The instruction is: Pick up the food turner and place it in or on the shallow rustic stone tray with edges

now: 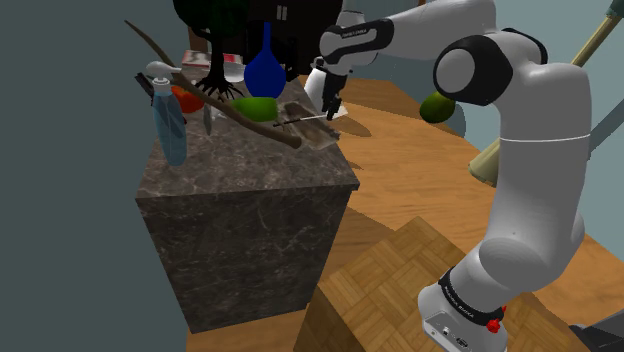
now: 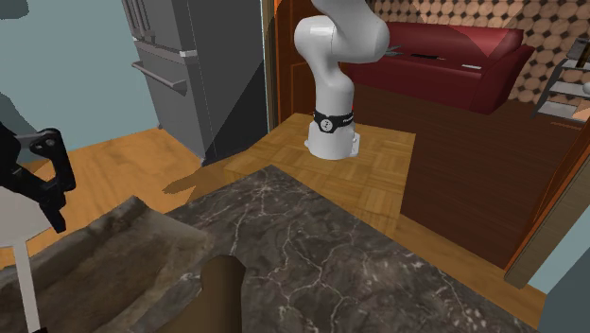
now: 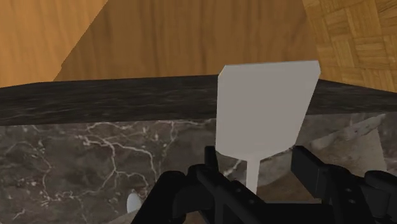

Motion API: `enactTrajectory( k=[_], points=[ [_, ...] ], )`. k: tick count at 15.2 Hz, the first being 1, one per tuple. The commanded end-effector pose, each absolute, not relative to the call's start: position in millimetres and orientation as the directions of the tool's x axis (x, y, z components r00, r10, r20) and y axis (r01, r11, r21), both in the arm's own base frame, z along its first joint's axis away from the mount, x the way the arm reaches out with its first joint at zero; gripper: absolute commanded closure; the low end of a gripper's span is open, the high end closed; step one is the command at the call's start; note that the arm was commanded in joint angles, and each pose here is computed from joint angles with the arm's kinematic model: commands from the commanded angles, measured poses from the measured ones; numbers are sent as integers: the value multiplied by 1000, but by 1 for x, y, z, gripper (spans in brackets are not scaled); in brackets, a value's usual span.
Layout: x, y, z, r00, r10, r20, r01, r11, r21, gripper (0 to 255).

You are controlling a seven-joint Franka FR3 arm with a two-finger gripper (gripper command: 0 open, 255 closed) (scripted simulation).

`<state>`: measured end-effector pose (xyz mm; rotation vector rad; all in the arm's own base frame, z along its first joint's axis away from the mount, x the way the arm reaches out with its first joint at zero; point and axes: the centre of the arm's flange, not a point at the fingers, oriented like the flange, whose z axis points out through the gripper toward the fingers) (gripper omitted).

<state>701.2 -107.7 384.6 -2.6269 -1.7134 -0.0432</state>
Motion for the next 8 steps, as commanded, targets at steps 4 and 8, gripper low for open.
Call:
enactTrajectory(
  k=[4,8],
  points=[
    [702,-102,381,396,918,30,918,-397,6,255],
    [702,-102,381,396,918,30,918,-397,6,0]
  ],
)
